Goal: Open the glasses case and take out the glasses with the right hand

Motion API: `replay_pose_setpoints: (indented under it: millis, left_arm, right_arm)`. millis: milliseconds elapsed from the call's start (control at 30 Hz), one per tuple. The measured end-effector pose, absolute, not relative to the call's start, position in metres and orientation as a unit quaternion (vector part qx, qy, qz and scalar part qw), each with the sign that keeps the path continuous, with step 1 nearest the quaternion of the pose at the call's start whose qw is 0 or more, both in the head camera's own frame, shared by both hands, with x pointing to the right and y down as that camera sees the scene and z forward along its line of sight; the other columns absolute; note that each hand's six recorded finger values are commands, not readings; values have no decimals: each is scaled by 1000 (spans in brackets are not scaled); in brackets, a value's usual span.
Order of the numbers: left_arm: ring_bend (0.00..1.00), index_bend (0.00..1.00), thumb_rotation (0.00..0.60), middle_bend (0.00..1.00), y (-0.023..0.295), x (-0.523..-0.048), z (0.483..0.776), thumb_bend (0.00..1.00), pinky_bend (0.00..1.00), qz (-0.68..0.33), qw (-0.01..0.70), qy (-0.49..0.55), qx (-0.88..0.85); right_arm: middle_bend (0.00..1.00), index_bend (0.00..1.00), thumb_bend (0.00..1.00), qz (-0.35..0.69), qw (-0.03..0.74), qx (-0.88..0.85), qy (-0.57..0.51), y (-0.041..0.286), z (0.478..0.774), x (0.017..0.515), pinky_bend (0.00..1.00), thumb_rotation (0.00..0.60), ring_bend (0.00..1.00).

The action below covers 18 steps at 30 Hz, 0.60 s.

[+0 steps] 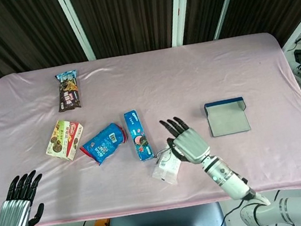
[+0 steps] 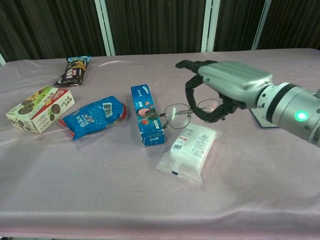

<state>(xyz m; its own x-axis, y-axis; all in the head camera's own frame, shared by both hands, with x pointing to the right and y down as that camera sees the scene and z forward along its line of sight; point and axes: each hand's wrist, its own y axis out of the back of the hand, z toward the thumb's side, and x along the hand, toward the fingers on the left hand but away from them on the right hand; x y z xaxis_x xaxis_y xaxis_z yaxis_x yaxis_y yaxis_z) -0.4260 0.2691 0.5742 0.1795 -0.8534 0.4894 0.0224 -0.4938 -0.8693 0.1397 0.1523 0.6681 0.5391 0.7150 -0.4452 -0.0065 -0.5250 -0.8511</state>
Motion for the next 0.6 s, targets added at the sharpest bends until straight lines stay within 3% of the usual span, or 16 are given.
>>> replay_pose_setpoints:
  millis: [333,600]
  left_arm:
    - [0,0,600,0,270,-426,574,391,0,-557,391,313,-663]
    - [0,0,600,0,269,-428,573,391,0,-555,389,317,-663]
  right_arm:
    - [70,729,659,385,397,-807,-205,194,683,55,0,600,0]
    - [70,715,659,389,392,-811,-194,203,701,14,0,600,0]
